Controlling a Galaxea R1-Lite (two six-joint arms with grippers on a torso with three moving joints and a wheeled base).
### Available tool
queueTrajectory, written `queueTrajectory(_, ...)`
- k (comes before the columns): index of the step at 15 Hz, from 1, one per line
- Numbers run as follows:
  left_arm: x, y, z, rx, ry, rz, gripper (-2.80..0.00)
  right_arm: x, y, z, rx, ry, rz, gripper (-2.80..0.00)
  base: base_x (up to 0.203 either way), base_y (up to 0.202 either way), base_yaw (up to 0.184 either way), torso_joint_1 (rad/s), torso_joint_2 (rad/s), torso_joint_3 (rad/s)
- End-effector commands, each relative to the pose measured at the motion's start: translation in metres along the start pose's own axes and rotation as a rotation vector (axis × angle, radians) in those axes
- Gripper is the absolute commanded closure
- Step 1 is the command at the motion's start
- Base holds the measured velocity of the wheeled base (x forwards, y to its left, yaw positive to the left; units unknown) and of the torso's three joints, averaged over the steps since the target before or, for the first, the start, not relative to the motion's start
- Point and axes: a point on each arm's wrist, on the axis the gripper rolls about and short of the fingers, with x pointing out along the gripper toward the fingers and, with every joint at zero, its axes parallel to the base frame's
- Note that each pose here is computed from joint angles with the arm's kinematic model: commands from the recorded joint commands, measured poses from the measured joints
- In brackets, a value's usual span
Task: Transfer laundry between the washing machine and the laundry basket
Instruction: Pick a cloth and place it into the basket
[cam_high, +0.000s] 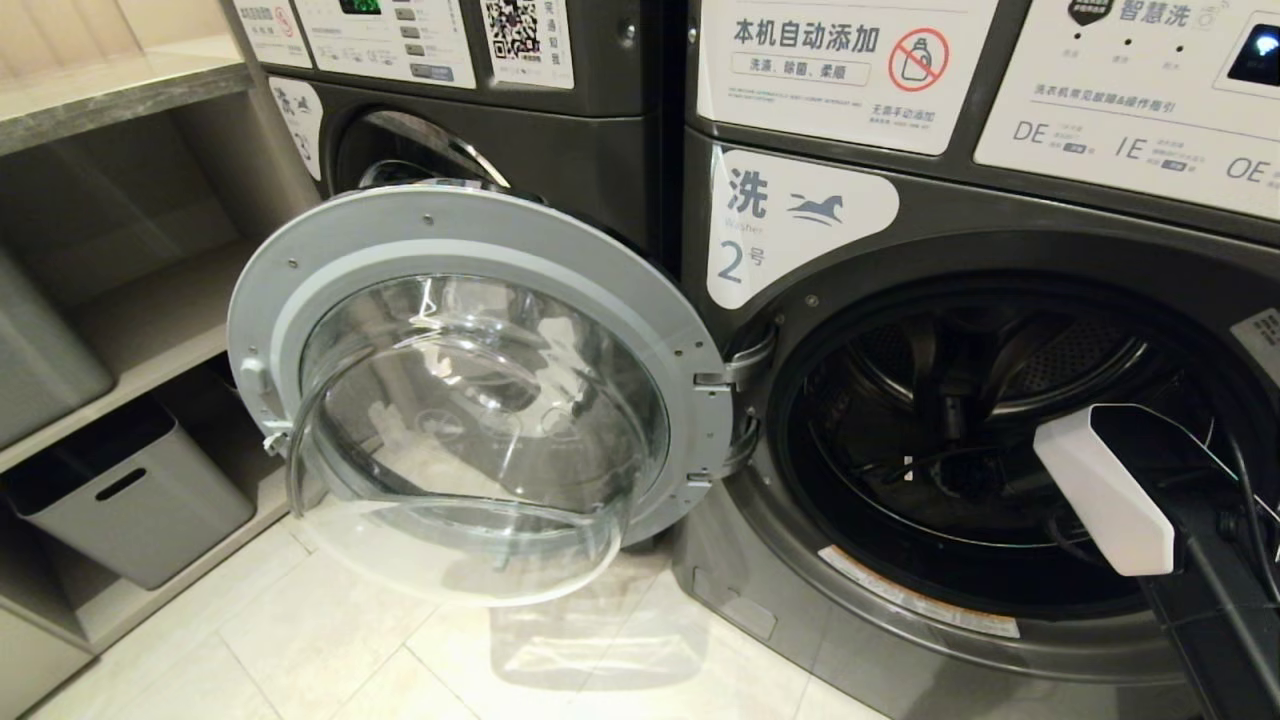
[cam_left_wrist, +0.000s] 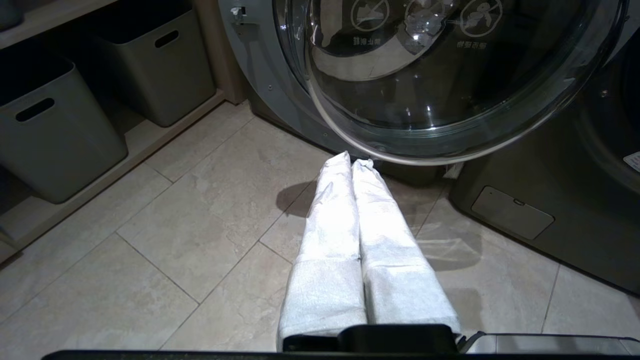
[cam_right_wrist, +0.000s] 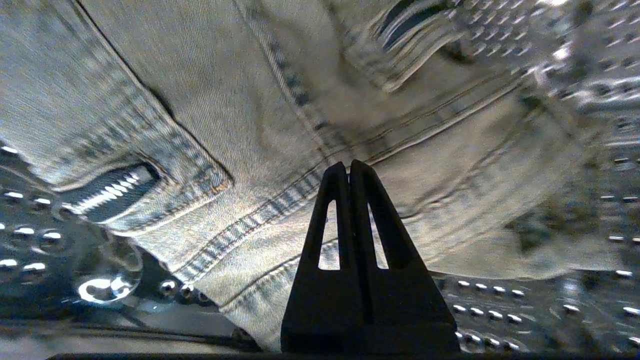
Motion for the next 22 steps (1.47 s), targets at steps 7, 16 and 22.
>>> queueTrajectory(7, 0.000, 0.000, 0.000, -0.003, -0.001, 0.001, 0.00, -0.012, 0.004, 0.016, 0.004, -0.037, 0.005, 0.00, 0.000, 0.000, 0.000, 0.001, 0.00, -0.129)
queueTrajectory(16, 0.000, 0.000, 0.000, -0.012, -0.001, 0.001, 0.00, -0.017, 0.000, 0.025, -0.025, -0.055, -0.049, -2.80, 0.000, 0.000, 0.000, 0.000, 0.00, 0.000)
queueTrajectory(22, 0.000, 0.000, 0.000, -0.012, -0.001, 0.001, 0.00, -0.016, -0.002, 0.018, -0.049, 0.005, -0.065, -2.80, 0.000, 0.000, 0.000, 0.000, 0.00, 0.000)
